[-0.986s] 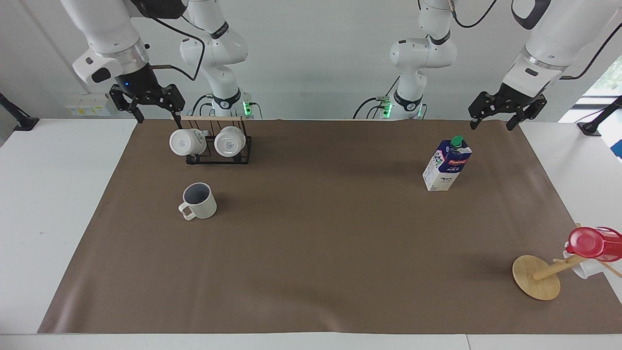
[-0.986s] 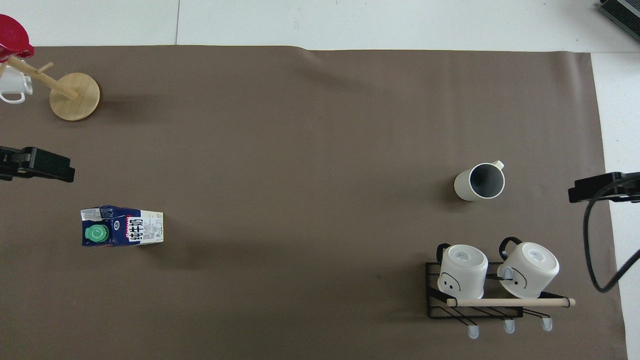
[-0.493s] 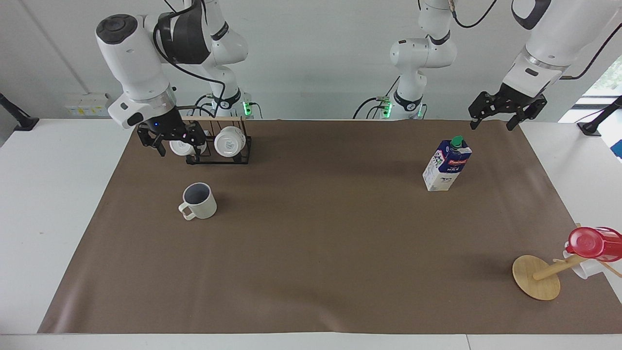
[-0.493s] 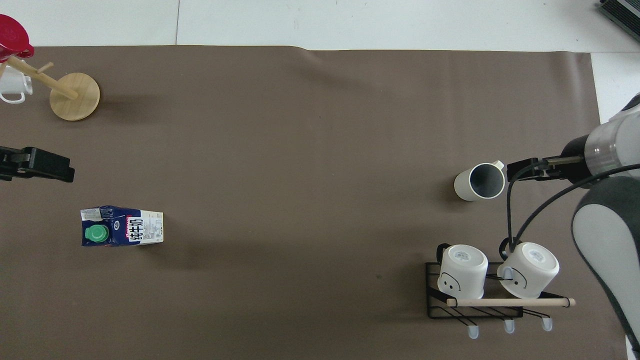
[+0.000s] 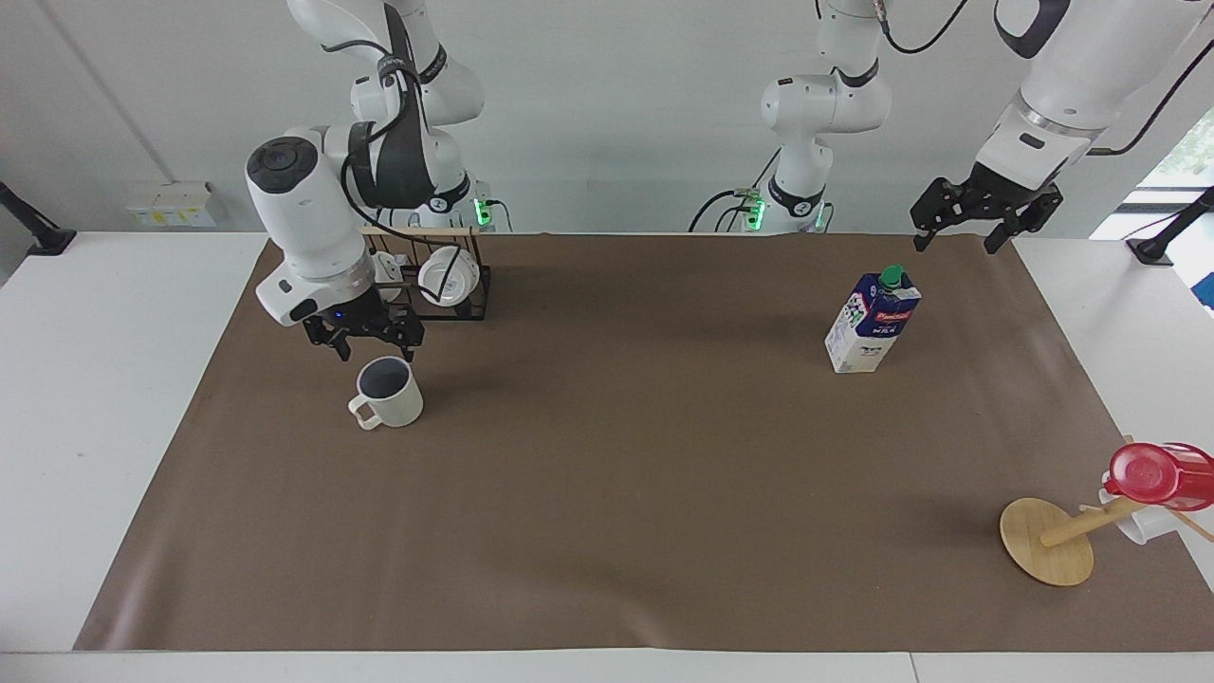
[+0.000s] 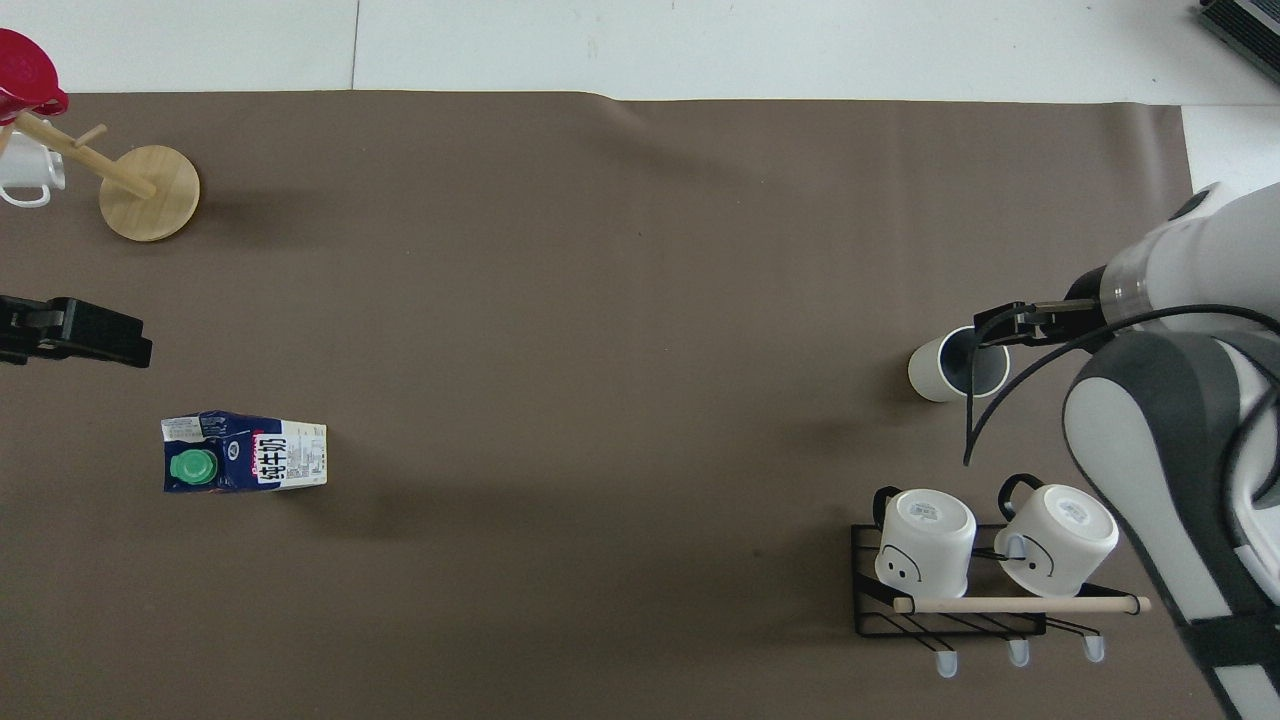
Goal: Place cup and milk on table
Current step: 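Reach the right gripper to the standing white mug and grasp it, then lift the mug with the right gripper while the left gripper reaches the carton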
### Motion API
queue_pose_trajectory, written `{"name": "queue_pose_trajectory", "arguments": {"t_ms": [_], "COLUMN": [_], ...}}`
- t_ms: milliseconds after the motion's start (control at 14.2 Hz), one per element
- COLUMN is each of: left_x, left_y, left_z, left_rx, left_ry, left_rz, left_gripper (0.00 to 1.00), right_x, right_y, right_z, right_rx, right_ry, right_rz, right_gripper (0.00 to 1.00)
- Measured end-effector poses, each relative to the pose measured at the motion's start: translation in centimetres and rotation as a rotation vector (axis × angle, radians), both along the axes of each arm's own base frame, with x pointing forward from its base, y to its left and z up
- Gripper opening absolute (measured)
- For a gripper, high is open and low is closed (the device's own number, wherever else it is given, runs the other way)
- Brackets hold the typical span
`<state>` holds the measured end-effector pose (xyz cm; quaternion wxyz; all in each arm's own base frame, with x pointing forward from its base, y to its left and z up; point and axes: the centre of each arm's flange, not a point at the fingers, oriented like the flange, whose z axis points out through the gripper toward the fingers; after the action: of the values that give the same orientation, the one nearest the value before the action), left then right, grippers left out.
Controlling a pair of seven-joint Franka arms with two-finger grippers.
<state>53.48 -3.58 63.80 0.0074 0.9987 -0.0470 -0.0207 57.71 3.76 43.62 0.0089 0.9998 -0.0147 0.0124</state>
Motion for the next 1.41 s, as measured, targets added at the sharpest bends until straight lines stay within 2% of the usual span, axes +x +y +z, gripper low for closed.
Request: {"name": "queue_pose_trajectory", "arguments": {"t_ms": [282, 493, 986, 1056, 1127, 1197, 1408], "left_x": [-0.1, -0.1, -0.1, -0.1, -0.1, -0.1, -0.1], "left_y": [0.1, 0.1, 0.3, 0.3, 0.3, 0.3, 0.3], "left_z": [0.1, 0.1, 0.2, 0.2, 0.2, 0.2, 0.2], "left_rx": [0.0, 0.0, 0.0, 0.0, 0.0, 0.0, 0.0], "left_ry": [-0.002, -0.003, -0.003, -0.003, -0.003, -0.003, -0.003], "left_rz": [0.002, 0.001, 0.005, 0.005, 0.005, 0.005, 0.005], "left_gripper": [1.0, 1.0, 1.0, 1.0, 1.0, 1.0, 1.0], "right_x": [0.3, -0.2, -0.2, -0.2, -0.2, -0.2, -0.2], "right_y": [1.4, 1.4, 0.7, 0.7, 0.7, 0.7, 0.7], "right_z": [-3.4, -6.5, -9.1, -9.2, -9.2, -9.2, -9.2], "right_rx": [-0.003, -0.006, -0.007, -0.005, -0.004, -0.003, -0.001], "right_ry": [-0.009, -0.004, -0.001, 0.0, 0.0, 0.0, 0.0], "right_rz": [-0.007, -0.005, -0.029, -0.043, -0.049, -0.052, -0.057], "right_gripper": [1.0, 1.0, 1.0, 0.93, 0.93, 0.85, 0.5]}}
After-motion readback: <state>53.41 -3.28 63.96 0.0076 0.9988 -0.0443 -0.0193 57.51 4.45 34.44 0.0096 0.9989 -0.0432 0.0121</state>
